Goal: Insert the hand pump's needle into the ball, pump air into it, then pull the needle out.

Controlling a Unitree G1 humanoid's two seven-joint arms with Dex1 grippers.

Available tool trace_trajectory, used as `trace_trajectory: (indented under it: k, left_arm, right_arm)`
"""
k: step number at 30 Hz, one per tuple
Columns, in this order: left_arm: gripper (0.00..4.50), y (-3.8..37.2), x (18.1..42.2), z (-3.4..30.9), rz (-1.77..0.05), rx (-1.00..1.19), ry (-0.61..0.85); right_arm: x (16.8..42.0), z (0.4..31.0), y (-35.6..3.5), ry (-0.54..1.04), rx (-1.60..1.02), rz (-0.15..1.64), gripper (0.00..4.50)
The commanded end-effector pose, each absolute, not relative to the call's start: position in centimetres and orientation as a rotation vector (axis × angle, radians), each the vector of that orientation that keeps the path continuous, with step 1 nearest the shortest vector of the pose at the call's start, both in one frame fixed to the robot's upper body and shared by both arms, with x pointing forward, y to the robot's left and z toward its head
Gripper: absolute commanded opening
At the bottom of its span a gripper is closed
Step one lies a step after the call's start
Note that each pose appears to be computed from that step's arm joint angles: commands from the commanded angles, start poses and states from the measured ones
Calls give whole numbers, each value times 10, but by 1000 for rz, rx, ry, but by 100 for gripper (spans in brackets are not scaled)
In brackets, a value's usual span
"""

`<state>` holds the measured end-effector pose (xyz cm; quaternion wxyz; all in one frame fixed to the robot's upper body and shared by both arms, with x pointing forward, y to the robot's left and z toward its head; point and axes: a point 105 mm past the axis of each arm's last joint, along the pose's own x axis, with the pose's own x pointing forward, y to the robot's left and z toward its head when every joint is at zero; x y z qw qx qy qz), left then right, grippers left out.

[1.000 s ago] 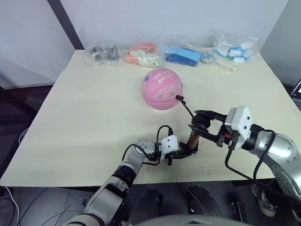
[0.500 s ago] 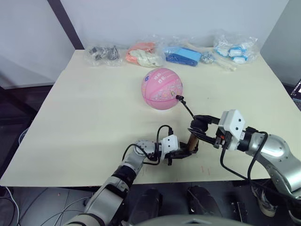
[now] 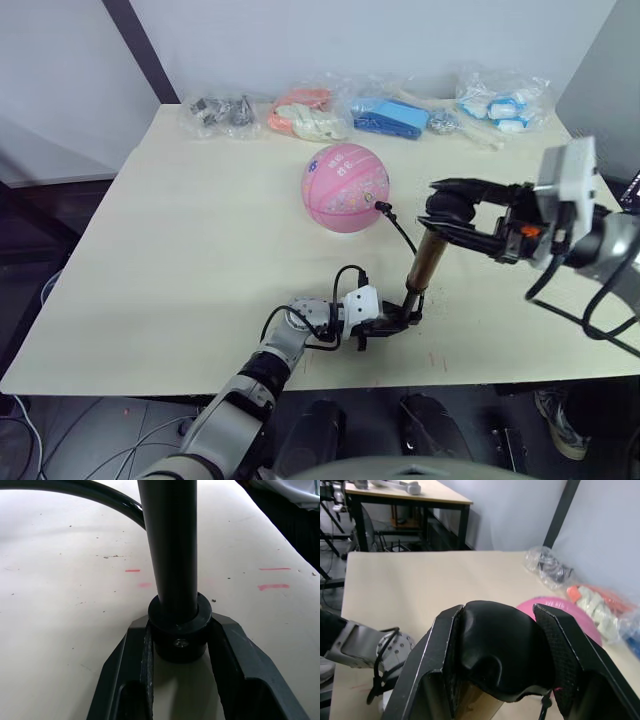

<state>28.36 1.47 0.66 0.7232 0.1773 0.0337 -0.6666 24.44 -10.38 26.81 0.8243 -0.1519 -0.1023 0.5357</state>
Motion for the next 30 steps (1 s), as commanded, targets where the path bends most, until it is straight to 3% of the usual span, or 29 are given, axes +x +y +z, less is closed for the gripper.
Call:
trace_trajectory:
  k: [1, 7, 12, 30]
  left_arm:
    - [112, 17, 278, -3, -1487, 408, 114]
    - [112, 17, 278, -3, -1489, 408, 116]
    - [112, 17, 277, -3, -1489, 408, 115]
    - [112, 18, 278, -3, -1485, 415, 117]
  right_arm:
    - [237, 298, -110, -325, -352, 1109, 181]
    - [234, 314, -111, -348, -359, 1120, 181]
    - [234, 304, -109, -294, -343, 1145, 181]
    - [238, 185, -94, -124, -347, 1144, 181]
